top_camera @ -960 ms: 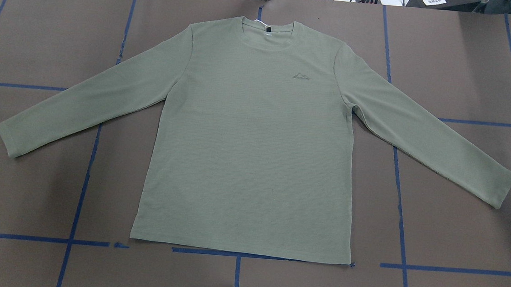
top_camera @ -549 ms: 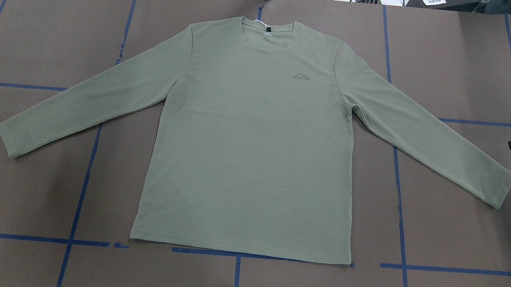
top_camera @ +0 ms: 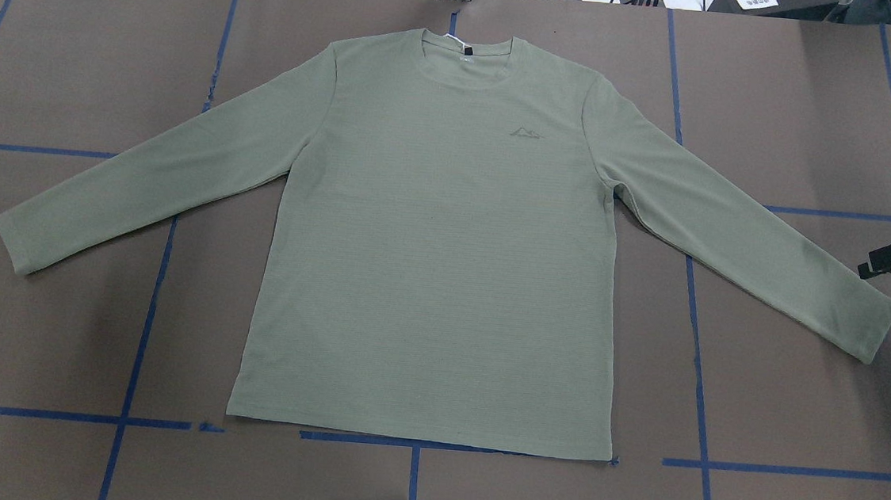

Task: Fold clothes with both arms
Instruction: 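Move the right gripper toward the sleeve cuff nearest it, then grasp the sleeve cuff nearest the right gripper and lift it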

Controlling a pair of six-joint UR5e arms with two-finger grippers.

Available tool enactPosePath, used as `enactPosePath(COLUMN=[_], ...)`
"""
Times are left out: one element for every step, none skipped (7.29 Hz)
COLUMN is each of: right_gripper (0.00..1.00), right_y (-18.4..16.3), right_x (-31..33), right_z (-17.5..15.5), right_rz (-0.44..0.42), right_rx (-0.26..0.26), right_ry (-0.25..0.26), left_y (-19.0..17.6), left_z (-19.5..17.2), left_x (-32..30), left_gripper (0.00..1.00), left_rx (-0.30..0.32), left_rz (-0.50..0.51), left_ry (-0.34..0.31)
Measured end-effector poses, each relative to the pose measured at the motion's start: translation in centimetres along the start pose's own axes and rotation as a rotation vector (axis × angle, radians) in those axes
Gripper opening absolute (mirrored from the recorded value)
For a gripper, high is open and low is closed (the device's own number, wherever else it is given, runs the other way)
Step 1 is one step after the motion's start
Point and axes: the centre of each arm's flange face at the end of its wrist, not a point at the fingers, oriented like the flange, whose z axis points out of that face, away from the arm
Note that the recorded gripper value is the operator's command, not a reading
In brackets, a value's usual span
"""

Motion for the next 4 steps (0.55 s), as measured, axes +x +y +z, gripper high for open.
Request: enactPosePath(right_gripper=[0.79,0.77,0.70,0.70], right_y=[0.3,0.7,1.0,1.3], right_x=[0.5,1.0,1.4,1.9], right_z=[0.3,0.6,0.8,1.2], right_rz=[0.028,0.047,0.057,0.067], right_rx=[-0.008,-0.018,-0.028,-0.036], right_ry=[0.004,0.005,0.005,0.009], left_y=[0.0,-0.1,-0.1,-0.2], left_z=[-0.1,-0.1,-0.2,-0.2], left_x=[0.1,0.2,0.3,0.3], left_gripper=[1.00,1.00,1.00,1.00], left_rx=[0.001,0.003,0.005,0.006], left_rz=[0.001,0.003,0.004,0.006], left_ry=[0.000,0.000,-0.001,-0.001])
